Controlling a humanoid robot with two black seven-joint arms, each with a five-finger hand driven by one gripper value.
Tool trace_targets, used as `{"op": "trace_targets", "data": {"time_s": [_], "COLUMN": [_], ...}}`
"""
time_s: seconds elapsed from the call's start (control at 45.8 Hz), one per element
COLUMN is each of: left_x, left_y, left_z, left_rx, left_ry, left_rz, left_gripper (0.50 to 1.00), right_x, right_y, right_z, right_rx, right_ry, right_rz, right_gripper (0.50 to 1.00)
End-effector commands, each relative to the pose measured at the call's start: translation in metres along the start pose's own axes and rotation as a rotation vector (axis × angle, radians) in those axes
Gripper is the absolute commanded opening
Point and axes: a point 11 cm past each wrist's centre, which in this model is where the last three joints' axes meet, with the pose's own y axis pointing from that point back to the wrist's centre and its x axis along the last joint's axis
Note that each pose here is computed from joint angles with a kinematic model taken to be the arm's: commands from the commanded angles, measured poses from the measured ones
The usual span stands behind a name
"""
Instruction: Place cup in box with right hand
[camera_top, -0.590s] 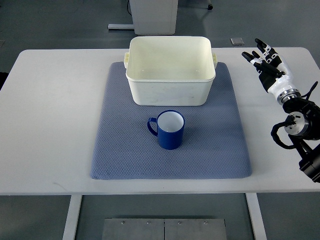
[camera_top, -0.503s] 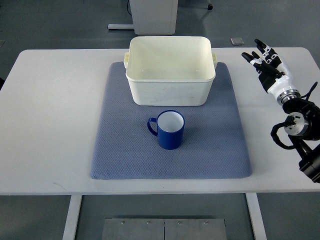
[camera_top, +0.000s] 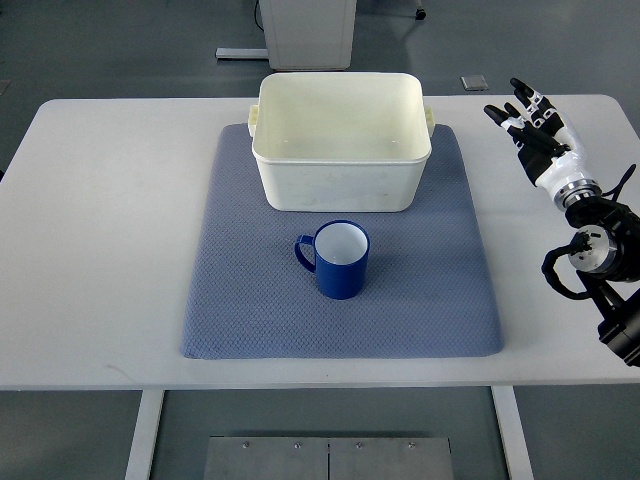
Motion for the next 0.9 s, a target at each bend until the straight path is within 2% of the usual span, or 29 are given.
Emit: {"op": "trace_targets", "data": {"time_s": [0.0, 0.874], "left_x": [0.0002, 0.0001], "left_y": [0.0000, 0.0000], "left_z": [-0.0001, -0.0001], "left_rx": [0.000, 0.000], "left_ry": [0.001, 0.001], "left_rz": [0.001, 0.000], "left_gripper": [1.000, 1.000], "right_x": [0.0003, 0.0012], "right_y": [0.0002, 0.0010], "right_z": [0.0003, 0.0019], "right_rx": [-0.001, -0.004], "right_ry": [0.000, 0.001], "right_rz": [0.000, 0.003], "right_gripper": [1.000, 1.000]}}
